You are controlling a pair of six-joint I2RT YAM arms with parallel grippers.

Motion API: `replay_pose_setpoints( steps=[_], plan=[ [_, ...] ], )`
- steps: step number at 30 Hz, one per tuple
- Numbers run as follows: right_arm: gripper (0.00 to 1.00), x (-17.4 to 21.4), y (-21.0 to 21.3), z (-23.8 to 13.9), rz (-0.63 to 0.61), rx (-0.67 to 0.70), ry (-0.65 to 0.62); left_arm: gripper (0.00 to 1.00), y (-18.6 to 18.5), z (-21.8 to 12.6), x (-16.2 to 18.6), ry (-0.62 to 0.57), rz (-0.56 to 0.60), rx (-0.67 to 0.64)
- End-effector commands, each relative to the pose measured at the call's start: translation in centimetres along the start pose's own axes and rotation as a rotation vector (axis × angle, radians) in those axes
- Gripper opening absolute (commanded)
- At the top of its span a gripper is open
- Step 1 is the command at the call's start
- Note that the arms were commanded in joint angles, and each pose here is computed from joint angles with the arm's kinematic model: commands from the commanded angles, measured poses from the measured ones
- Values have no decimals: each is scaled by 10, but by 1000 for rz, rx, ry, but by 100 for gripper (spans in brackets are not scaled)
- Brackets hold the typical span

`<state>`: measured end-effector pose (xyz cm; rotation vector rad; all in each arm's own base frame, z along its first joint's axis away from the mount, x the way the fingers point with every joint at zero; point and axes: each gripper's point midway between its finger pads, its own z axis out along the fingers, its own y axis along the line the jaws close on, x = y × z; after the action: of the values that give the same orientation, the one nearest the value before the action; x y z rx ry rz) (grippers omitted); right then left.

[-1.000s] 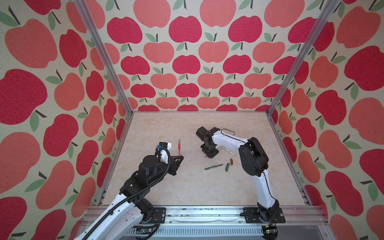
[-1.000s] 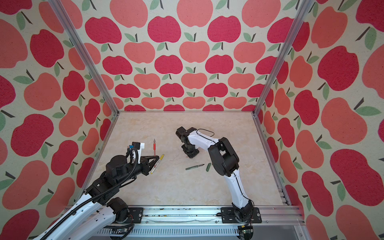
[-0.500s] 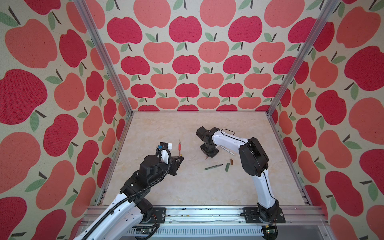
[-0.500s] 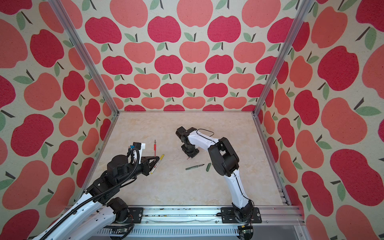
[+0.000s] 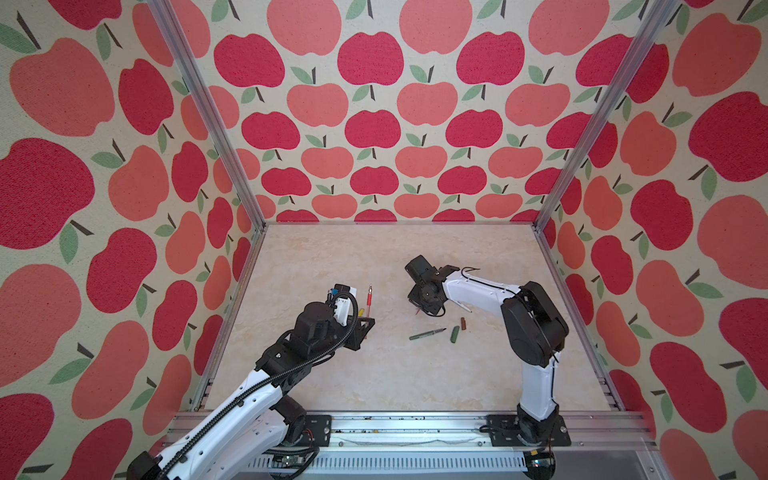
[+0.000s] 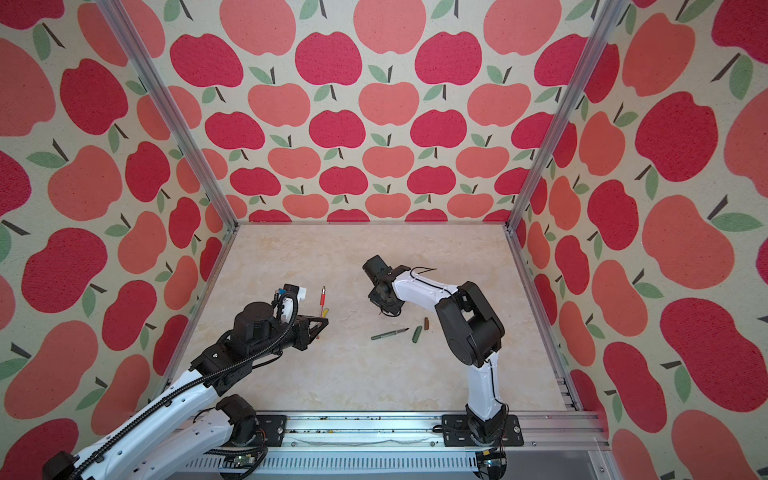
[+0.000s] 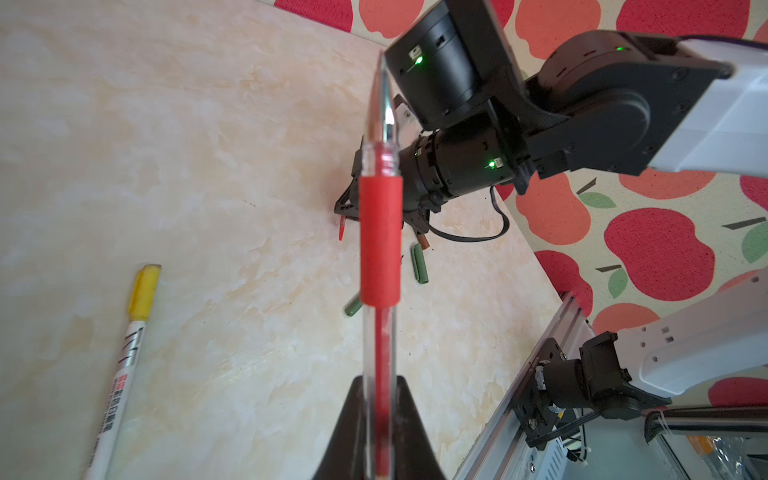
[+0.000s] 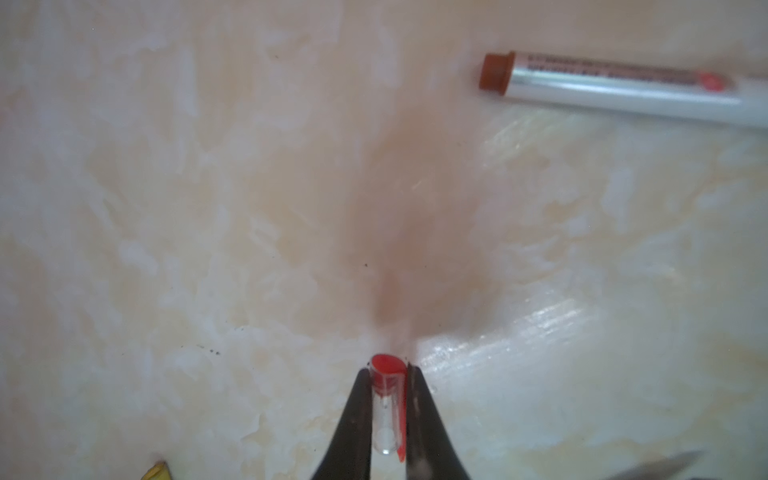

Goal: Insert the pens into the pen caps
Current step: 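Lift the red-clipped cap off the table with the right gripper, then carry the red-clipped cap with the right gripper toward the red pen tip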

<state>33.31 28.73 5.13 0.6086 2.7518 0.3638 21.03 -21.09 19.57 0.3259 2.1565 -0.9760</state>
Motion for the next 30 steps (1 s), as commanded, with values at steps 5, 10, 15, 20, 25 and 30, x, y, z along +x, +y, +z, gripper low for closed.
replay_pose_setpoints(
  steps=[5,10,15,20,25,30],
  plan=[
    [13,-29,24,-44,-156,-248,-117,0,-25,17,-6,57,-11,144],
    [13,-37,28,-68,-234,-356,-132,0,-31,35,5,143,-45,211],
    [16,-42,33,-101,-328,-493,-190,0,-38,48,12,191,-95,286],
    [17,-41,35,-132,-378,-596,-214,0,-41,65,17,230,-166,326],
    [17,-32,40,-153,-401,-675,-192,0,-46,81,17,248,-201,350],
    [16,-24,45,-167,-429,-741,-179,0,-59,93,13,245,-195,385]
  ],
)
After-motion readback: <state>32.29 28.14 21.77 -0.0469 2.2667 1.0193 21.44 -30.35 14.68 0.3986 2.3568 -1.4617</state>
